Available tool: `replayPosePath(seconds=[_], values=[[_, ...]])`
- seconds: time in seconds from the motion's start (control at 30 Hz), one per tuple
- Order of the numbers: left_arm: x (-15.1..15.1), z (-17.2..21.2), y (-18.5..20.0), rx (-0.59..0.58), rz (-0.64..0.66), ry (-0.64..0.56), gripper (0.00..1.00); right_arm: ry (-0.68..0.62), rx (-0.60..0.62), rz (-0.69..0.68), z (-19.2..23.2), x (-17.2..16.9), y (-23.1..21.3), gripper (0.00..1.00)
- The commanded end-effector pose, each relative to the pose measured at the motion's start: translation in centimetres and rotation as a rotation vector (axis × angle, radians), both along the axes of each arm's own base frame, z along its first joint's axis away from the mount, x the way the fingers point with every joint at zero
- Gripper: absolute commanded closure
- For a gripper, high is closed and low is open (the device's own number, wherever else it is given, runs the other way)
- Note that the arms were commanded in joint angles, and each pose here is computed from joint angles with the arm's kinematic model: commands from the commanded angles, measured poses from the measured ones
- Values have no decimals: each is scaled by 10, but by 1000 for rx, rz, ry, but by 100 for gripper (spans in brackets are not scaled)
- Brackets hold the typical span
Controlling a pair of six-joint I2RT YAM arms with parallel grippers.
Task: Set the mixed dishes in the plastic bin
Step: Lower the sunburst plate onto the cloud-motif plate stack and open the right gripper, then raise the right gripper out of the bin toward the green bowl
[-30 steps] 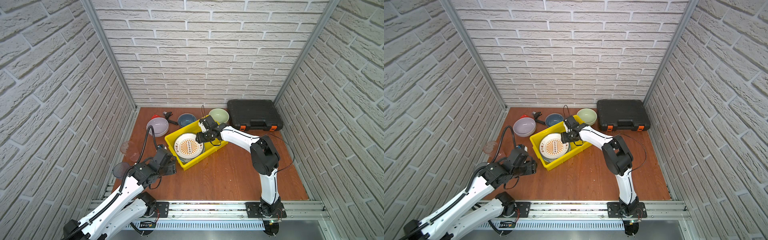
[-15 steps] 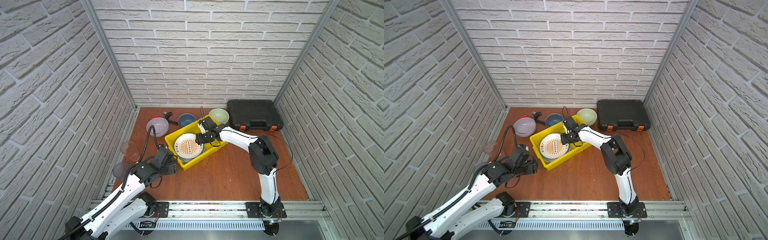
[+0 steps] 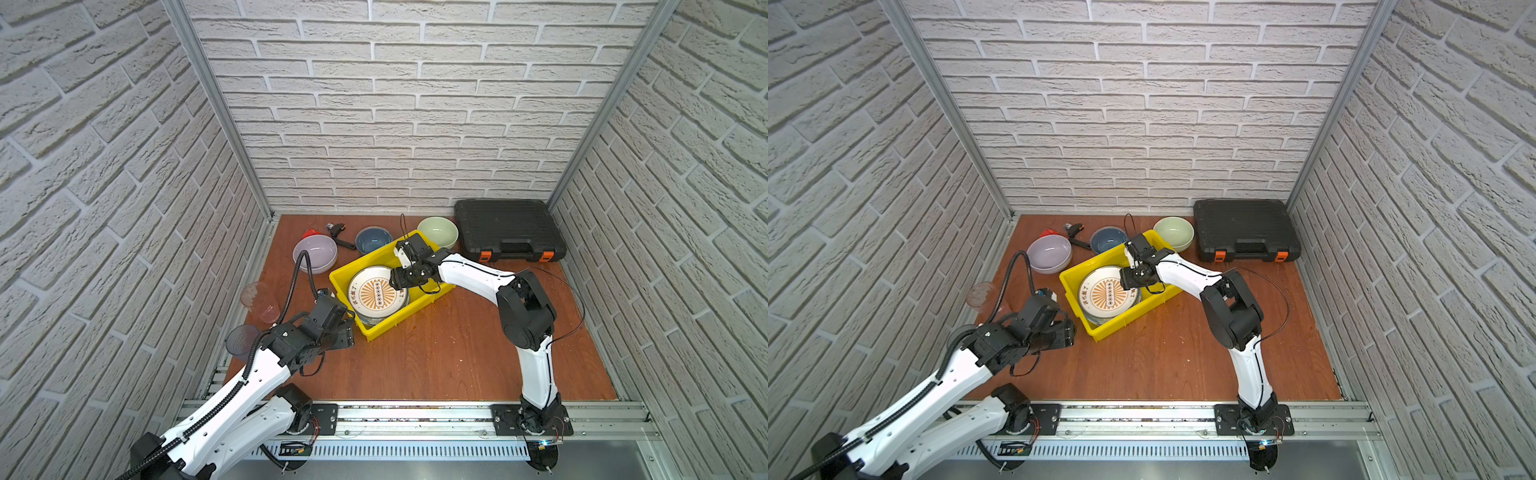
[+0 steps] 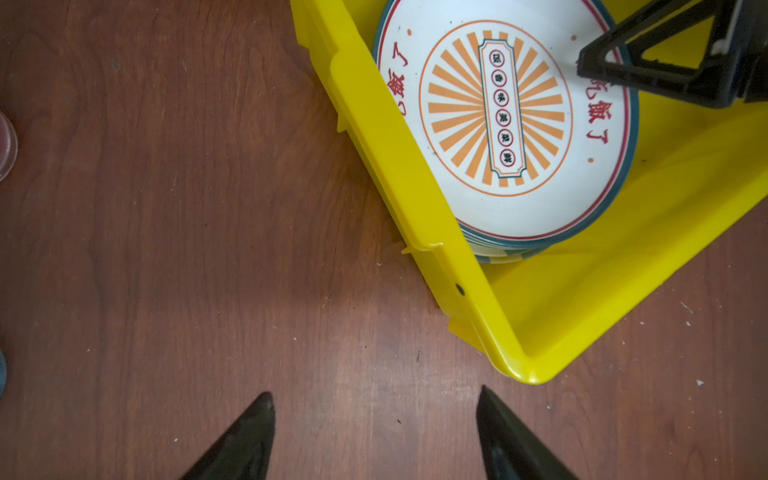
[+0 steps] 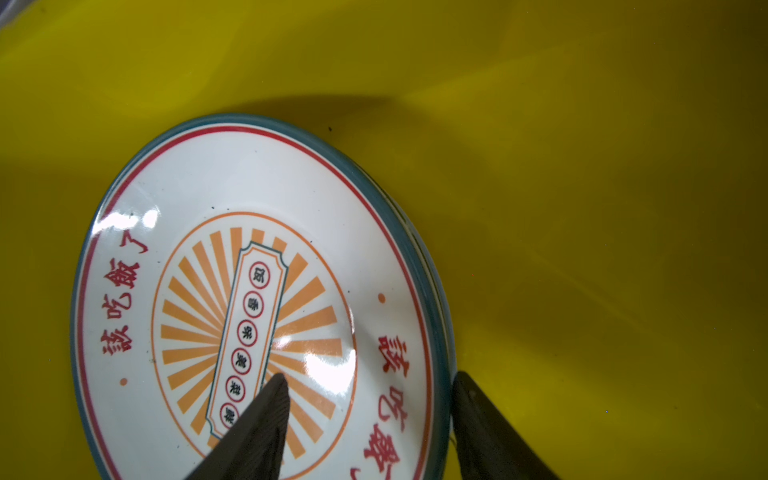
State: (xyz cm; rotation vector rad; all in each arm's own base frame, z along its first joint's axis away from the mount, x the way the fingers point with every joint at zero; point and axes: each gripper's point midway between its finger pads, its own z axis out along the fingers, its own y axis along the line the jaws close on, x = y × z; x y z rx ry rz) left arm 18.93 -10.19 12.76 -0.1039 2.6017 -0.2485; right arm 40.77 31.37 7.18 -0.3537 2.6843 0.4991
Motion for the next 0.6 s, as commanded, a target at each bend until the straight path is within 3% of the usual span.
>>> replayPosePath(seconds=[0.0, 0.27, 0.4, 0.57], values=[[6, 8, -2, -21, 9, -39, 24, -39, 13, 0, 19, 1, -1, 37], [13, 10, -2, -18, 23, -60, 23, -147, -83, -66, 73, 9, -49, 37], [20, 12, -2, -20, 36, -64, 23, -197, -200, -120, 81, 15, -86, 37], [35, 21, -3, -24, 50, -84, 25, -201, -258, -175, 85, 25, -128, 42]])
